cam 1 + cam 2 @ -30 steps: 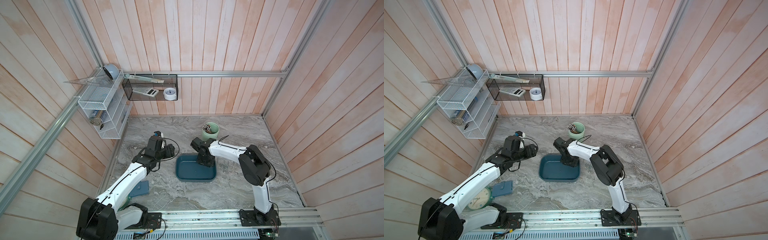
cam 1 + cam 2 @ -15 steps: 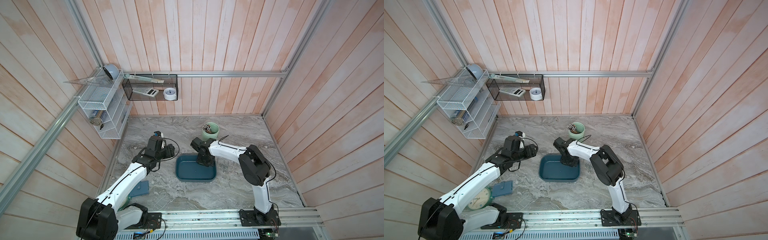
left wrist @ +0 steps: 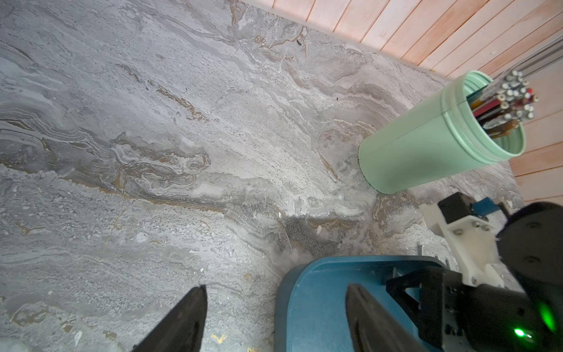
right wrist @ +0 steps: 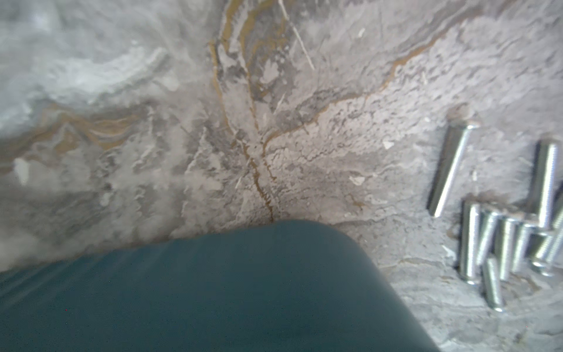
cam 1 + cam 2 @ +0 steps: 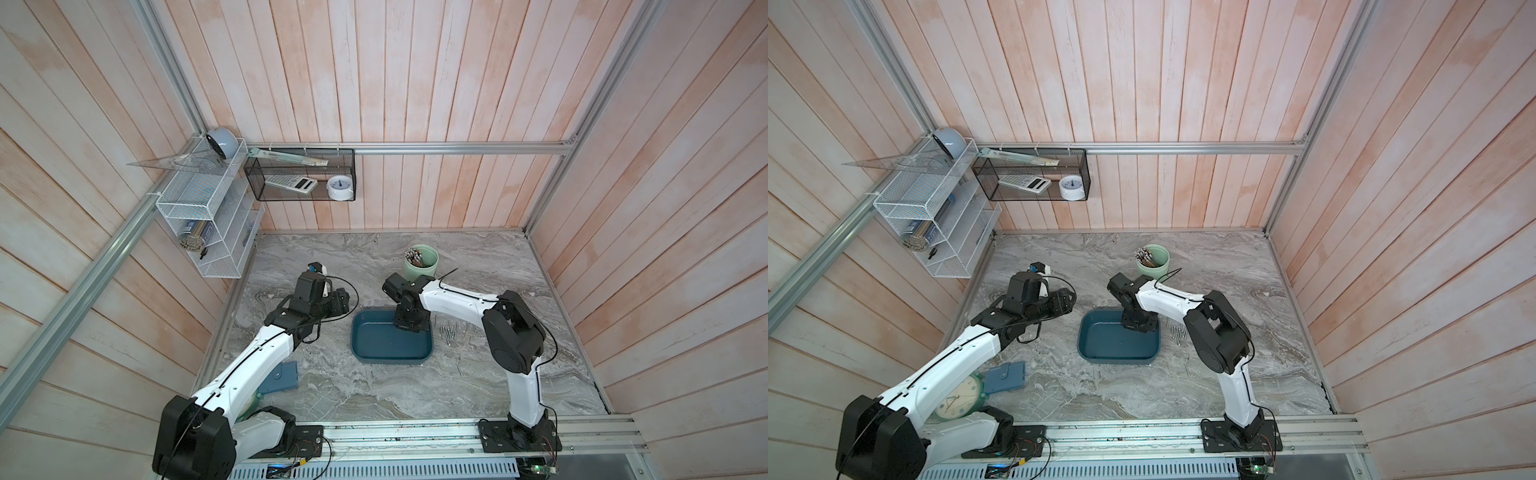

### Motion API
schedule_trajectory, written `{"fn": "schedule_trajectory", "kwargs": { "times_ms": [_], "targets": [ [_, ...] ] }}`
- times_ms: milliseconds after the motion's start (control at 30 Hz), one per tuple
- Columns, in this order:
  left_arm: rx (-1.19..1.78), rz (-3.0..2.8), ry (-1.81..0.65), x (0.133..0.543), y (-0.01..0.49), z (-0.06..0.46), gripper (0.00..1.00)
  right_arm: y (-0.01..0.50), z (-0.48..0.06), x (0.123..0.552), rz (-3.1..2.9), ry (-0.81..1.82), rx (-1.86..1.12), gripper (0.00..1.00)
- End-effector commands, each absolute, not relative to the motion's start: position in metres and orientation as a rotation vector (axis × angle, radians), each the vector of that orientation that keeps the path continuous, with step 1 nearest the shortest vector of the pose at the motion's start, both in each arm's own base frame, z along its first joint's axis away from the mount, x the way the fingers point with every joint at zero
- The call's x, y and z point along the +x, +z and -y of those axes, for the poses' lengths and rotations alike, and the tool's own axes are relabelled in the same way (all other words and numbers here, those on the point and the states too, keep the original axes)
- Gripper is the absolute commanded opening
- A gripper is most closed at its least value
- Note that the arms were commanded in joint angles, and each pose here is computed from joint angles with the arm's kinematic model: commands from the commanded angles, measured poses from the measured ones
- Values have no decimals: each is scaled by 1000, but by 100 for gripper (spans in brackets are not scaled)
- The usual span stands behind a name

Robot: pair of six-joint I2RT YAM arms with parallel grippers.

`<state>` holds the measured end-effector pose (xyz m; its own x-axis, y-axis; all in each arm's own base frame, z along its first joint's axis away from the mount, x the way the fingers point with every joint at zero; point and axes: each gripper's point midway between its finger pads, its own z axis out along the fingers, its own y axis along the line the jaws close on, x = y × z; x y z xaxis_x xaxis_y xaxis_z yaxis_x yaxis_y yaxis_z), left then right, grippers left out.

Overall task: Take out the screws from the storage box
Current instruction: Pick up the screw from the storage box.

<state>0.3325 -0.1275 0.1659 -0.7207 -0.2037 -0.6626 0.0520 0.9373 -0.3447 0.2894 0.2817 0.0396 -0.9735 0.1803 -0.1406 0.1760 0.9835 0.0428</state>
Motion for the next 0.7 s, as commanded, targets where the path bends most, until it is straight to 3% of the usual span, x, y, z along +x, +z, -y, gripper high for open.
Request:
{"fn": "schedule_trajectory", "kwargs": {
  "times_ms": [0, 267, 667],
  "targets": [
    [-111, -2311, -454, 336, 177, 128, 77, 60, -287, 279, -2989, 99, 156, 6],
    [-112, -2313, -450, 337, 176, 127, 77, 77, -293, 269, -2993, 112, 34, 4],
    [-110, -2312, -445, 337, 177, 127, 77, 129, -218, 258, -2888, -77, 57, 3]
  ]
}}
